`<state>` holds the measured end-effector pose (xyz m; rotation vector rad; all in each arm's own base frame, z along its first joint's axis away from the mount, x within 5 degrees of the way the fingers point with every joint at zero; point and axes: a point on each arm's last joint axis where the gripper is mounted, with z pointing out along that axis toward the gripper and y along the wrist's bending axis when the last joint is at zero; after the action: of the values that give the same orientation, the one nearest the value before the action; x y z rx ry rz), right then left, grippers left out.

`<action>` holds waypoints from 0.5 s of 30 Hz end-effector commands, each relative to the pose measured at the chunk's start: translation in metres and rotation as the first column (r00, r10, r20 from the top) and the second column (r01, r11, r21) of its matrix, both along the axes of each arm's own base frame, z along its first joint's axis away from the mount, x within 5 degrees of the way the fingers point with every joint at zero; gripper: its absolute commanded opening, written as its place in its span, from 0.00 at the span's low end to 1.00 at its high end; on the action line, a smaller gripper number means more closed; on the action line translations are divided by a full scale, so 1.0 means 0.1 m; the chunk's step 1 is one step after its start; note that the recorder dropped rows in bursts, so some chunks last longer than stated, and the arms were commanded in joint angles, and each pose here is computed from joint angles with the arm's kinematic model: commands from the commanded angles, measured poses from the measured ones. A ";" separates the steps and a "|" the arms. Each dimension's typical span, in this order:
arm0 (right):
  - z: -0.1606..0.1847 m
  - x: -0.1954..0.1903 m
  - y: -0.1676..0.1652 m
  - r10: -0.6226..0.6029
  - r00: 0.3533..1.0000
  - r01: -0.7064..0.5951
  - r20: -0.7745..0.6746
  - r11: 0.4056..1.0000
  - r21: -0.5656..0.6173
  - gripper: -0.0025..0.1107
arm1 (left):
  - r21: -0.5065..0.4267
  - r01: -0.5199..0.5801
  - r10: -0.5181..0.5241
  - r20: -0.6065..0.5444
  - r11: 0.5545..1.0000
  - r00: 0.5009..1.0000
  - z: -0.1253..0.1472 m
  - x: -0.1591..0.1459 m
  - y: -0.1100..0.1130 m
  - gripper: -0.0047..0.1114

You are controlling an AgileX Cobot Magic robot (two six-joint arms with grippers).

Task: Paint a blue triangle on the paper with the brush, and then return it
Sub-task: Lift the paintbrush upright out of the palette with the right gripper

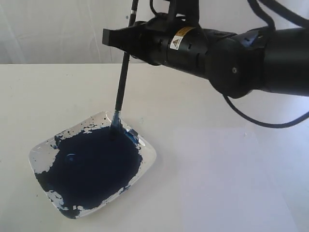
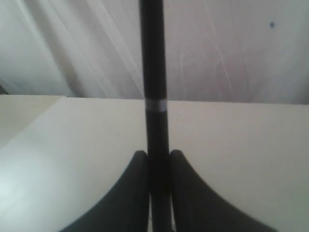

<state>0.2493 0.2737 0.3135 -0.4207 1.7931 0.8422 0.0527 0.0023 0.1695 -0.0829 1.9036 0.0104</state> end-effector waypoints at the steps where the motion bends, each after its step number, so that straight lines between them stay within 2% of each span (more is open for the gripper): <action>1: 0.22 -0.08 -0.04 0.056 0.983 -0.052 0.173 0.998 -0.024 0.02 | -0.012 0.006 -0.006 0.005 1.000 1.000 0.00 0.00 -0.01 0.04; 6: 0.30 -0.15 0.00 0.150 0.947 -0.143 0.285 0.989 -0.047 0.02 | -0.012 0.006 -0.006 0.005 1.000 1.000 0.00 0.00 -0.01 0.04; 10: 0.36 -0.25 0.07 0.295 0.879 -0.317 0.375 0.948 -0.003 0.02 | -0.012 0.006 -0.006 0.005 1.000 1.000 0.00 0.00 -0.01 0.04; 11: 0.37 -0.26 0.07 0.362 0.839 -0.405 0.405 0.914 0.021 0.02 | -0.012 0.006 -0.006 0.005 1.000 1.000 0.00 0.00 -0.01 0.04; 12: 0.35 -0.26 0.07 0.383 0.827 -0.427 0.412 0.904 0.018 0.02 | -0.012 0.006 -0.006 0.005 1.000 1.000 0.00 0.00 -0.01 0.04; 15: 0.17 -0.14 0.07 0.415 0.845 -0.435 0.337 0.900 -0.017 0.02 | -0.012 0.006 -0.006 0.005 1.000 1.000 0.00 0.00 -0.01 0.04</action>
<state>0.2301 0.2813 0.3385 -0.8764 1.3347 1.0313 0.0527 0.0023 0.1695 -0.0829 1.9036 0.0104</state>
